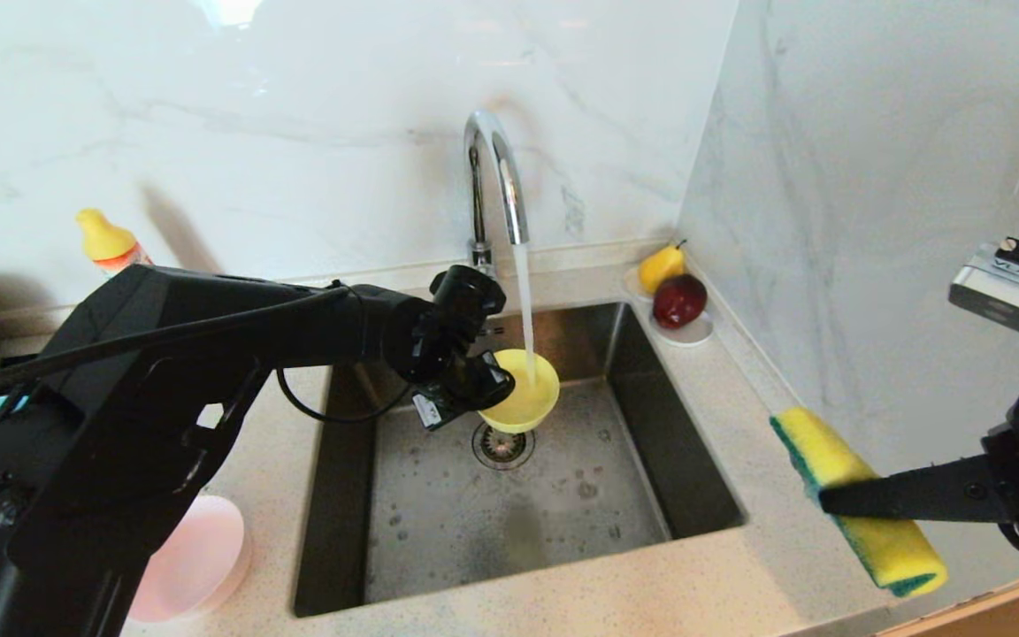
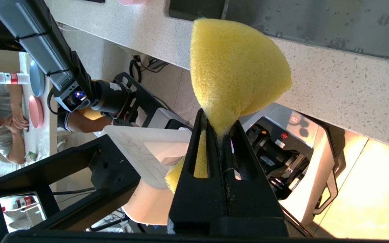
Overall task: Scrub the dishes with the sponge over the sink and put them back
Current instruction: Wash the bowl
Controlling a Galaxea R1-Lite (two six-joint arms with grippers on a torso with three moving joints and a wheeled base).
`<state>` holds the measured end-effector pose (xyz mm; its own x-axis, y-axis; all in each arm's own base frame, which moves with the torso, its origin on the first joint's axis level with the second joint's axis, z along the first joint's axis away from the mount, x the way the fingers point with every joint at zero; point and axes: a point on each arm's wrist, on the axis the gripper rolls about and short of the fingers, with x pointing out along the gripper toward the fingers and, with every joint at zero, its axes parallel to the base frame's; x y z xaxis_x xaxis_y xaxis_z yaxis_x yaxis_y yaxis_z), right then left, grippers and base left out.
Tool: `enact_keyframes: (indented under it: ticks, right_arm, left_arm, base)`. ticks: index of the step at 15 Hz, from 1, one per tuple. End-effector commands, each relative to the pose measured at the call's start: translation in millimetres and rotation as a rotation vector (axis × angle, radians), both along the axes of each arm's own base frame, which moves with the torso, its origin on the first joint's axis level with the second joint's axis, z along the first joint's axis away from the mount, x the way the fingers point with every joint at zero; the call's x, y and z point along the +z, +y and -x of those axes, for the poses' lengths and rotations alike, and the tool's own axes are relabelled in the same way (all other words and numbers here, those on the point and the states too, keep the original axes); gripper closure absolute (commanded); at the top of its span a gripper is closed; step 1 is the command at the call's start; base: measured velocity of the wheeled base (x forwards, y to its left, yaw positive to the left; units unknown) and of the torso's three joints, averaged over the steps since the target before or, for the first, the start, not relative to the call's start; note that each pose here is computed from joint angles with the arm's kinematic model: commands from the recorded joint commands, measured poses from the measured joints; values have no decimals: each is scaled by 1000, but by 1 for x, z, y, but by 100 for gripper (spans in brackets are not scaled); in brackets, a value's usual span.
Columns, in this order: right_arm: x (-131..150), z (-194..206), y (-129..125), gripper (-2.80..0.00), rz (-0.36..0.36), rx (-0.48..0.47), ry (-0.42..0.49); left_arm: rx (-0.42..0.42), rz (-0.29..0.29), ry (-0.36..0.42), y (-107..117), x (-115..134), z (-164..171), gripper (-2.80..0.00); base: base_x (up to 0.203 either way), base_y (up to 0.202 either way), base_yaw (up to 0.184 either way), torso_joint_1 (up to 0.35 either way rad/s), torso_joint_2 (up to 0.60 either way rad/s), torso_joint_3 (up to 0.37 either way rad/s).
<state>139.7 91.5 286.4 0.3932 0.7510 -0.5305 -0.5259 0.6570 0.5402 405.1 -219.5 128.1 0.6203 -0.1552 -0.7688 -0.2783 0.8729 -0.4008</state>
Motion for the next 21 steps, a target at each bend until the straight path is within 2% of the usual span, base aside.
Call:
enact_keyframes:
  ticks: [1, 7, 10, 11, 12, 14, 15, 18, 21]
  right_arm:
    - [0, 1, 0, 0, -2, 2, 3]
    - [-2, 1, -1, 0, 1, 2, 10]
    - [-2, 1, -1, 0, 2, 0, 11]
    - [-3, 0, 0, 0, 5, 0, 16]
    - [-6, -3, 2, 0, 12, -1, 29]
    - [-13, -6, 3, 0, 23, -1, 50]
    - [-16, -7, 4, 0, 23, -1, 51]
    - [-19, -7, 4, 0, 21, -6, 46]
    - [-22, -7, 3, 0, 27, -8, 56]
  left_arm:
    - [1, 0, 7, -2, -1, 1, 0]
    - [5, 2, 11, -1, 3, 4, 0]
    - [3, 2, -10, 8, 31, 19, 0]
    - [12, -6, -32, 14, 45, 26, 0]
    - [34, -40, -61, 22, 56, 33, 0]
    - [85, -149, -129, 39, 75, 48, 0]
    - [96, -174, -155, 45, 86, 58, 0]
    - [130, -224, -252, 62, 108, 79, 0]
    - [149, -269, -419, 73, 133, 94, 0]
  base:
    - [0, 0, 0, 0, 0, 0]
    - [0, 0, 0, 0, 0, 0]
    - [0, 0, 0, 0, 0, 0]
    - [0, 0, 0, 0, 0, 0]
    - [0, 0, 0, 0, 0, 0]
    - [0, 0, 0, 0, 0, 0]
    - [0, 0, 0, 0, 0, 0]
    - [0, 0, 0, 0, 0, 0]
    - [0, 0, 0, 0, 0, 0]
